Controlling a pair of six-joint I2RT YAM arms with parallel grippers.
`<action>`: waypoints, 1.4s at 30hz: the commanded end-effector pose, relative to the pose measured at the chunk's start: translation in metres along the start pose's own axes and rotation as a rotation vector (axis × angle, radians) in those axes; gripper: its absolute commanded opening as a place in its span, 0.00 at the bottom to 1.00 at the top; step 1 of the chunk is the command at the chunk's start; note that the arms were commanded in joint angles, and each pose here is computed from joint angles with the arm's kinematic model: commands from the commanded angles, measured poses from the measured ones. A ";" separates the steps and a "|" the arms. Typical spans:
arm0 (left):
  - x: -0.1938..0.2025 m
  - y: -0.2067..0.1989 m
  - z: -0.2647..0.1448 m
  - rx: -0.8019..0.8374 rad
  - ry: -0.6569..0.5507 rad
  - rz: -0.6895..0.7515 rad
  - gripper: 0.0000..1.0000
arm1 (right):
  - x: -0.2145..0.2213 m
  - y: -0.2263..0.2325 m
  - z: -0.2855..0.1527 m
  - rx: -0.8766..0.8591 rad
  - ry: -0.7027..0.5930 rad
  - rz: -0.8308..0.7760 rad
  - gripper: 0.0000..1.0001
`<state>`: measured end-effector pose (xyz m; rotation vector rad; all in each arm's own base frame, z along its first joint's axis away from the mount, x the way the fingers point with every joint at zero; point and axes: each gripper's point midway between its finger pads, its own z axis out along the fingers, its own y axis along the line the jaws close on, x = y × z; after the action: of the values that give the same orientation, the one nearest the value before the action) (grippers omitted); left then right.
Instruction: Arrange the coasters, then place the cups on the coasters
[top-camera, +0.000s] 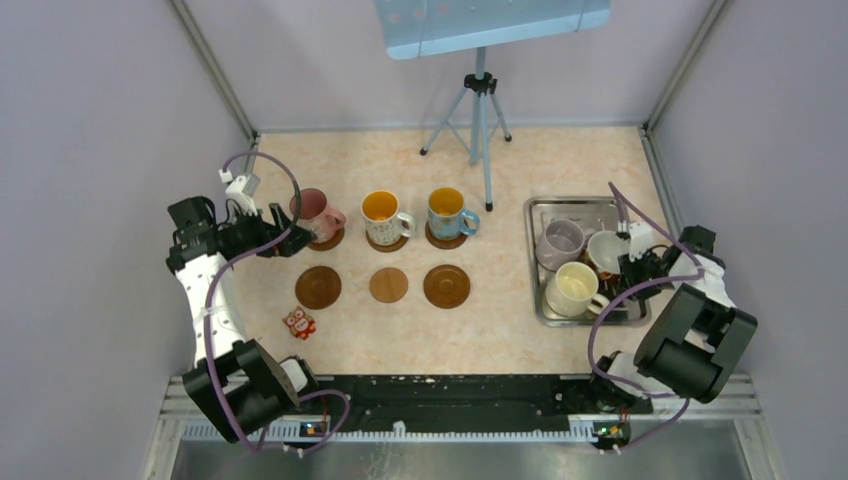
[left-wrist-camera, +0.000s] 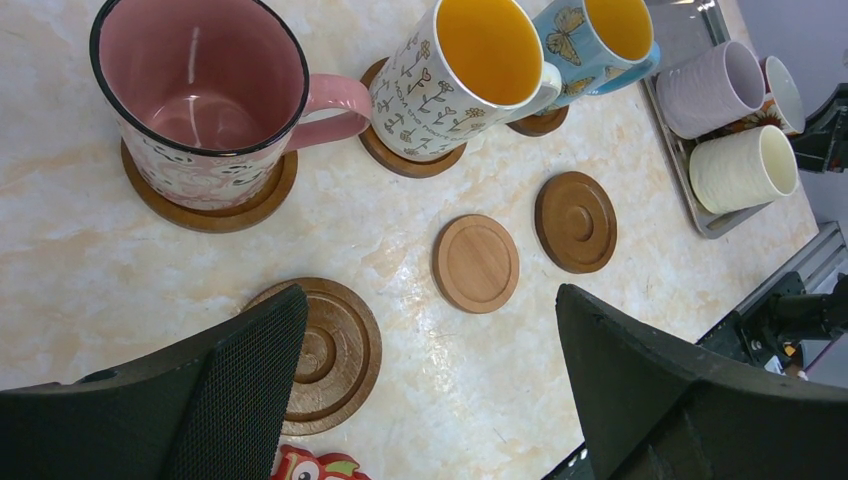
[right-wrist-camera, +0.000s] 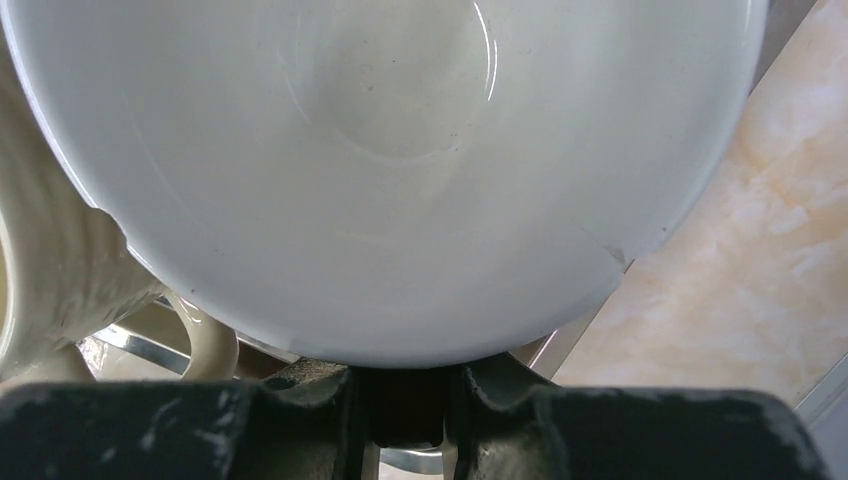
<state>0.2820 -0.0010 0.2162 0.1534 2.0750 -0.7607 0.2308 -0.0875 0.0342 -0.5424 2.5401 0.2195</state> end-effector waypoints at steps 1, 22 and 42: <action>-0.003 0.000 0.003 0.023 -0.014 0.012 0.99 | -0.028 -0.005 -0.010 0.023 -0.117 -0.042 0.00; -0.005 -0.001 0.002 0.023 -0.019 0.021 0.99 | -0.071 -0.002 -0.057 0.069 -0.223 -0.055 0.00; -0.006 -0.002 0.002 0.027 -0.022 0.024 0.99 | -0.108 0.001 -0.096 0.117 -0.341 -0.093 0.00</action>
<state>0.2830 -0.0005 0.2126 0.1428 2.0841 -0.7721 0.2496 -0.0806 0.1290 -0.4827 2.3722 0.1597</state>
